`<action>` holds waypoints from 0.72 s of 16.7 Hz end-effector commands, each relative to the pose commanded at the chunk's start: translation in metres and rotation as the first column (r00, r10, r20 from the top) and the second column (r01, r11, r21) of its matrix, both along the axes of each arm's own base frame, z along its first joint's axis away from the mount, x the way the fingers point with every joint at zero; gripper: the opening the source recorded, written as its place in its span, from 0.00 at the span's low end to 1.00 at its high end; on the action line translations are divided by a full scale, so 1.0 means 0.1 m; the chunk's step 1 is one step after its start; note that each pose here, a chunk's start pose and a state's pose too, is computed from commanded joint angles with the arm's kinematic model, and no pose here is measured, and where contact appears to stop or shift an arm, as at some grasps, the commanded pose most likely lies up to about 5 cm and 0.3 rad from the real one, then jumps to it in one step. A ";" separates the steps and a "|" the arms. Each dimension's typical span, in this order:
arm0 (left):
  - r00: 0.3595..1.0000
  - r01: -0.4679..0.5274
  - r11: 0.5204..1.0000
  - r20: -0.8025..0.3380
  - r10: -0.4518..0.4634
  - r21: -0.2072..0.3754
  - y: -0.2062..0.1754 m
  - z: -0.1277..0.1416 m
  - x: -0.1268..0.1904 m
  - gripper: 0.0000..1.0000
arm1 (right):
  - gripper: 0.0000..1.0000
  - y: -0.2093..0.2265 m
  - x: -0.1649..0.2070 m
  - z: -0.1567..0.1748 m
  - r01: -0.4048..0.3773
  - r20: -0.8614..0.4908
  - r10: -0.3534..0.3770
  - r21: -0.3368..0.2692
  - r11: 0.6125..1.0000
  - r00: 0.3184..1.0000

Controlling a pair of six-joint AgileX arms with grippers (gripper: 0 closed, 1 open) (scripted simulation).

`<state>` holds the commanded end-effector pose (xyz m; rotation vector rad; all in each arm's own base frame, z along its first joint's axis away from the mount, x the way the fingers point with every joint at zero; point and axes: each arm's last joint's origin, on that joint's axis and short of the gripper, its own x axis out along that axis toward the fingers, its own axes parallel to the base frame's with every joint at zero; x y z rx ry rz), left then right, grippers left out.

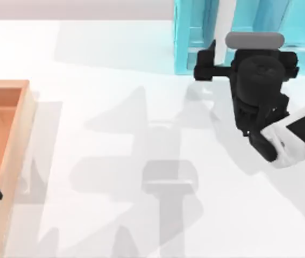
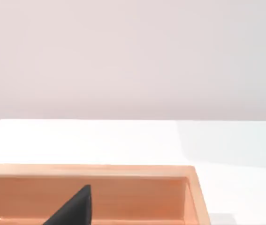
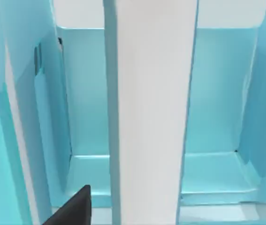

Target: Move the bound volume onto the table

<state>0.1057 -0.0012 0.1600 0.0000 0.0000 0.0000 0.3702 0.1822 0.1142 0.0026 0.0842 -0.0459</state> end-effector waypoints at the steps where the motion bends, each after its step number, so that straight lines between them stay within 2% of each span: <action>1: 1.000 0.000 1.000 0.000 0.000 0.000 0.00 0.00 0.00 1.00 | 1.00 0.07 0.02 -0.10 -0.003 -0.006 0.003 0.001 1.000 1.000; 4: 1.000 0.000 1.000 0.000 0.000 0.000 0.00 0.00 0.00 1.00 | 1.00 0.18 0.04 -0.26 -0.009 -0.011 0.009 0.005 1.000 1.000; 12: 1.000 0.000 1.000 0.000 0.000 0.000 0.00 0.00 0.00 1.00 | 1.00 0.17 0.12 -0.27 -0.008 -0.013 0.008 0.005 1.000 1.000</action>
